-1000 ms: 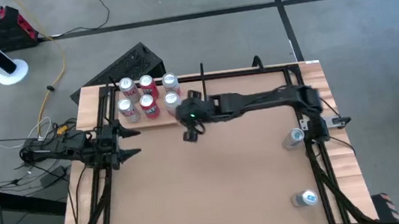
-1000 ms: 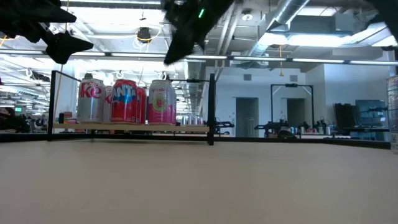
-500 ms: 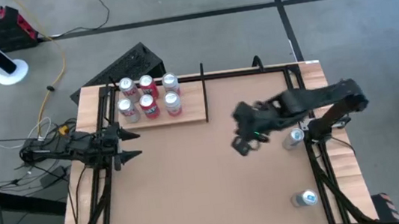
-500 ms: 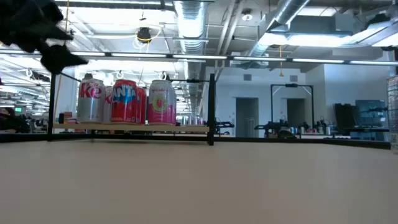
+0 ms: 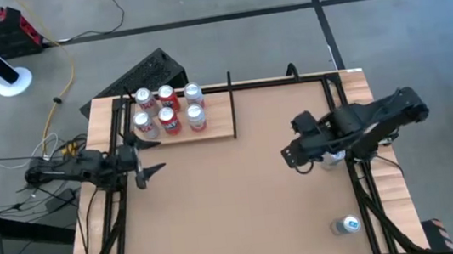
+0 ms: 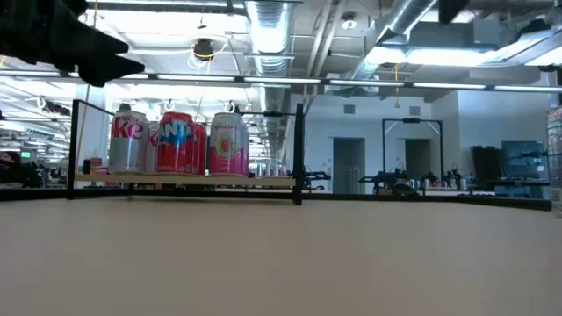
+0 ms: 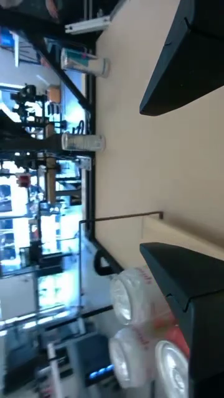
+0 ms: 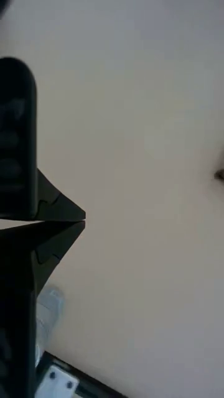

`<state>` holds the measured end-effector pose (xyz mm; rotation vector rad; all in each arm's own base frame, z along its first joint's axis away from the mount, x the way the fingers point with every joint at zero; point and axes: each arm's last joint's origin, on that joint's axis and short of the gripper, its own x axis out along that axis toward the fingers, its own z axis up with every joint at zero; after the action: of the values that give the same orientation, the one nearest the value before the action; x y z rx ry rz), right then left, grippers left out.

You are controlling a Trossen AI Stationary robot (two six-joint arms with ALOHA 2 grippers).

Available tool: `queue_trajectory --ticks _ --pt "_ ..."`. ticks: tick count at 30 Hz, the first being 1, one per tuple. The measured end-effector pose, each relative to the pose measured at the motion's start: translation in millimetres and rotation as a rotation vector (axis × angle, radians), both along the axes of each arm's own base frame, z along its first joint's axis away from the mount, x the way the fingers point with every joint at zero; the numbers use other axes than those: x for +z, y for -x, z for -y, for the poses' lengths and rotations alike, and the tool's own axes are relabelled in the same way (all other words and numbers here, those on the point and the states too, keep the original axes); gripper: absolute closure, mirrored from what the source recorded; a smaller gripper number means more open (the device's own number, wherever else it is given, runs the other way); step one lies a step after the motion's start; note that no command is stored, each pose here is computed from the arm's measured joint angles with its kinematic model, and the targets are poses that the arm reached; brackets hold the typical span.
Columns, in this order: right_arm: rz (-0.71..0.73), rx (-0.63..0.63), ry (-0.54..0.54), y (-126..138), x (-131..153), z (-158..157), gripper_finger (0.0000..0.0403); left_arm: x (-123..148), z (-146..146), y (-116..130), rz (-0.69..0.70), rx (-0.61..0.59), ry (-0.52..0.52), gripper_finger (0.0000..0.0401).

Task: Place canned beverage on shelf
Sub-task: Put the bottom blue soda can on the shelf

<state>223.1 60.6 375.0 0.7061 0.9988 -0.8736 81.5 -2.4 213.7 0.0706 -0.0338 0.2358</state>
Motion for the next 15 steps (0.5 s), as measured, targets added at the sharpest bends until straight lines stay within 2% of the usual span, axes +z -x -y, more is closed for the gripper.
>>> queue_trajectory --ticks 2,4,7,10,15 --pt "-0.049 -0.029 -0.066 1 -7 3 0.0373 -5 0 -2 0.004 0.006 -0.033 0.0065" --pt "-0.086 -0.016 -0.182 1 -9 1 0.0373 -7 0 -3 -0.005 0.009 -0.058 0.0065" --pt "-0.122 0.005 -0.364 2 -10 -10 0.0374 -8 0 -3 -0.014 0.011 -0.090 0.0065" --pt "-0.150 -0.042 -0.507 5 -9 -25 0.0375 -8 0 -3 -0.023 0.011 -0.095 0.0065" --pt "-0.235 -0.165 -0.635 23 -8 -63 0.0368 -13 0 -4 -0.073 0.010 -0.094 0.0065"
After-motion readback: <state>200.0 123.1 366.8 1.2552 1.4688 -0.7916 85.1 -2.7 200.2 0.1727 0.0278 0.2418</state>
